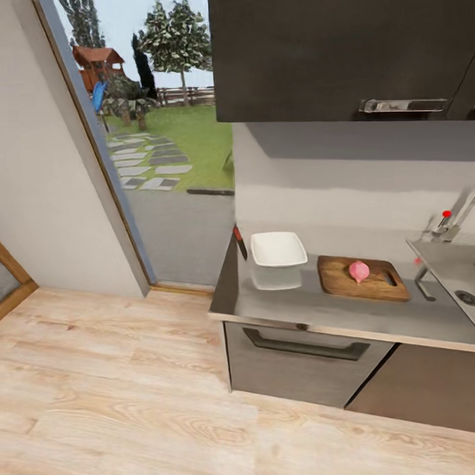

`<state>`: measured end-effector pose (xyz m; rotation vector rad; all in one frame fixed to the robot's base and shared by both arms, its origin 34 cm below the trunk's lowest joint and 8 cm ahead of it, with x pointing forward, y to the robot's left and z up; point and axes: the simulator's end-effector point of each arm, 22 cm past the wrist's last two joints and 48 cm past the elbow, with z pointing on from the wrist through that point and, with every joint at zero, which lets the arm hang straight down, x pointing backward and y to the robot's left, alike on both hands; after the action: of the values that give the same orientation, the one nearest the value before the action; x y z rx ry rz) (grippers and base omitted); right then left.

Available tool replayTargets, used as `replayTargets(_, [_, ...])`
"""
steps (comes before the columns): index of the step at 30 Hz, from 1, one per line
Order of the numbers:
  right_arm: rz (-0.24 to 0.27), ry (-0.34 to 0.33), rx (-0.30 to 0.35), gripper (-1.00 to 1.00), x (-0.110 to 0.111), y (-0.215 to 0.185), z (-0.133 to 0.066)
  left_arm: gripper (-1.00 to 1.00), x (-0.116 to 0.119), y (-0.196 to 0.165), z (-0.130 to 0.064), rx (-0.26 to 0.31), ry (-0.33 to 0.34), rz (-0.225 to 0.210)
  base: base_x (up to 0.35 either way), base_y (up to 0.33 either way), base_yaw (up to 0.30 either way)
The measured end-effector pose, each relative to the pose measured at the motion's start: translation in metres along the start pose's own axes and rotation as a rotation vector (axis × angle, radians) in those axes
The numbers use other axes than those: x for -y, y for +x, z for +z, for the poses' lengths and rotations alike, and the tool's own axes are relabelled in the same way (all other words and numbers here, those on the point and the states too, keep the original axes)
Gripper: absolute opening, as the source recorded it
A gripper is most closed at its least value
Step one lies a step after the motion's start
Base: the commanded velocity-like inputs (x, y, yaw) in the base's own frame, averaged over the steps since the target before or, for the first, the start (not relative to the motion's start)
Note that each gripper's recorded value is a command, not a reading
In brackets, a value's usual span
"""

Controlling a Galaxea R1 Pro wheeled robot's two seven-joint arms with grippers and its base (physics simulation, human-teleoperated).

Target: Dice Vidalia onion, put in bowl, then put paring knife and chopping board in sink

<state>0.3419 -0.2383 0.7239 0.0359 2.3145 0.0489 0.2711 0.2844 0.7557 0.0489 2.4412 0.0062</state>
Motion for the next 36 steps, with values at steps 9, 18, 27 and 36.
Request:
replayTargets(9, [0.000, -0.001, 0.014, 1.00, 0.000, -0.005, 0.001, 1.00, 0.000, -0.004, 0.000, 0.014, -0.001, 0.000, 0.000, 0.293, 0.000])
replayTargets(18, [-0.001, -0.001, 0.028, 1.00, 0.000, -0.010, 0.001, 1.00, -0.002, -0.004, 0.001, 0.020, -0.004, 0.003, 0.000, 0.293, 0.000])
replayTargets(27, [-0.001, -0.002, 0.043, 1.00, -0.001, -0.015, 0.001, 1.00, -0.002, -0.008, 0.001, 0.033, -0.005, 0.004, 0.056, 0.282, 0.000])
replayTargets(36, [-0.001, -0.002, 0.057, 1.00, -0.001, -0.020, 0.002, 1.00, -0.001, -0.008, 0.001, 0.041, -0.007, 0.000, 0.263, 0.211, 0.000])
